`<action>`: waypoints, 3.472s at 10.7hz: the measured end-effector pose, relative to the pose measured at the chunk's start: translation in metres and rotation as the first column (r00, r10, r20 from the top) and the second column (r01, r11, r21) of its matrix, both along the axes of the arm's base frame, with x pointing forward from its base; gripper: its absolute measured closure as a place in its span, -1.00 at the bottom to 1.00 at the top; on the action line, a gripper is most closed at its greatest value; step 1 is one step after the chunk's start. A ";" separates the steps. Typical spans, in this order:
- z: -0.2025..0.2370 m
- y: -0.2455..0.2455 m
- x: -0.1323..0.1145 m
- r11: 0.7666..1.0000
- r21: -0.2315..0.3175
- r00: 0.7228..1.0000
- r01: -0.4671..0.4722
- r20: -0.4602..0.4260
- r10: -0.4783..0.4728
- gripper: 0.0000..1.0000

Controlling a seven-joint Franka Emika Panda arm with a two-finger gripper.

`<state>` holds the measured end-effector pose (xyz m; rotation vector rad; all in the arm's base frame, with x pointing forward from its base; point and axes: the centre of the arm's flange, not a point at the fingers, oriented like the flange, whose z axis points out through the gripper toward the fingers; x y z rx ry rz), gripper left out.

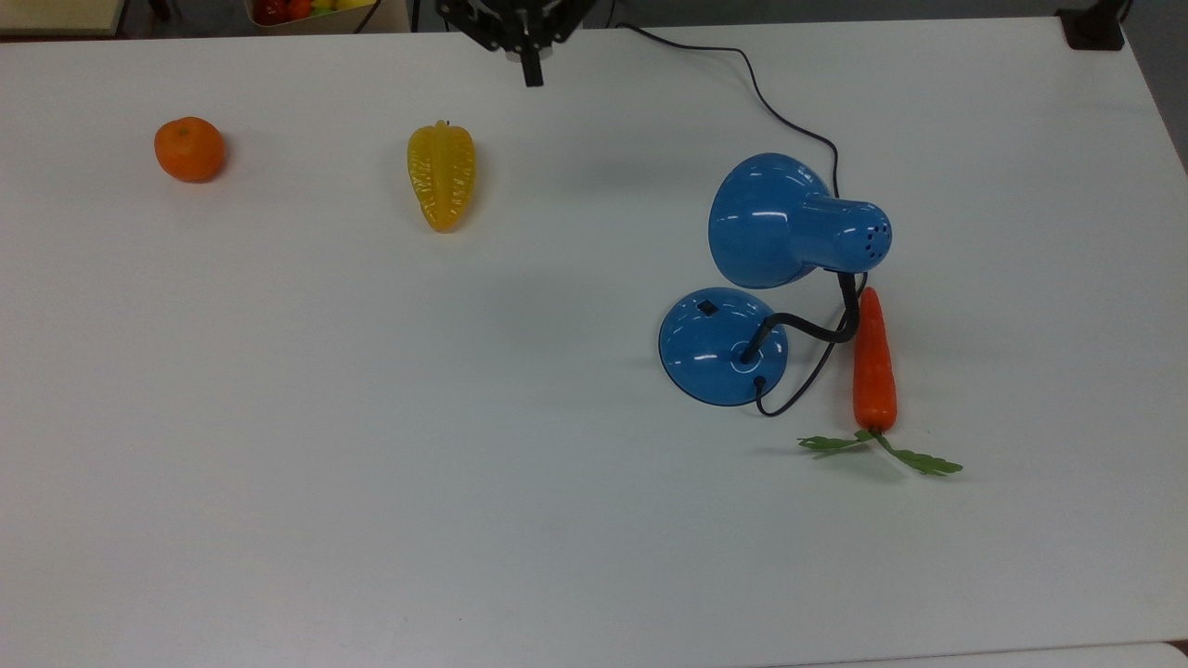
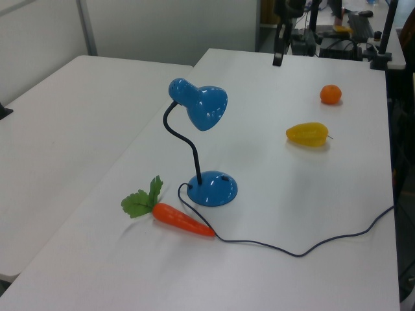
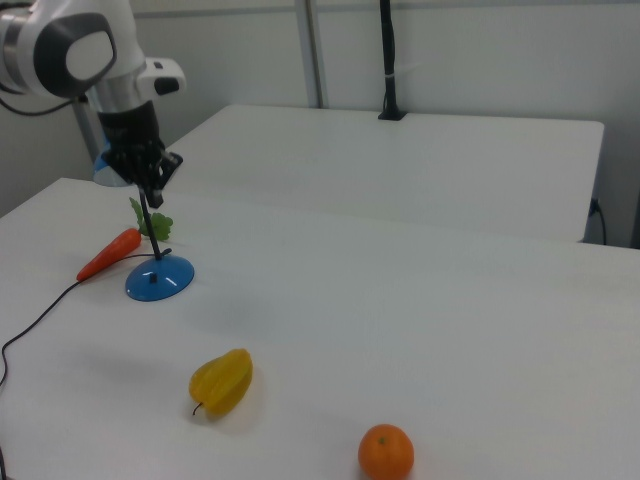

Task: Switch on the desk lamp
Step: 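Move the gripper toward the blue lamp's round base, then lower the gripper onto the switch on the lamp base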

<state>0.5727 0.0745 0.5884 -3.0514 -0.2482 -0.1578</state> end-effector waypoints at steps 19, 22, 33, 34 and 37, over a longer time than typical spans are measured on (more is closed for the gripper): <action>-0.204 0.108 0.021 0.966 -0.041 0.951 -0.254 0.172 0.257 0.98; -0.222 0.129 0.022 0.956 -0.047 0.935 -0.289 0.201 0.292 0.98; -0.255 0.176 0.030 0.928 -0.053 0.883 -0.368 0.291 0.367 0.98; -0.258 0.178 0.030 0.927 -0.052 0.881 -0.371 0.295 0.369 0.98; -0.258 0.179 0.031 0.927 -0.051 0.878 -0.371 0.305 0.368 0.98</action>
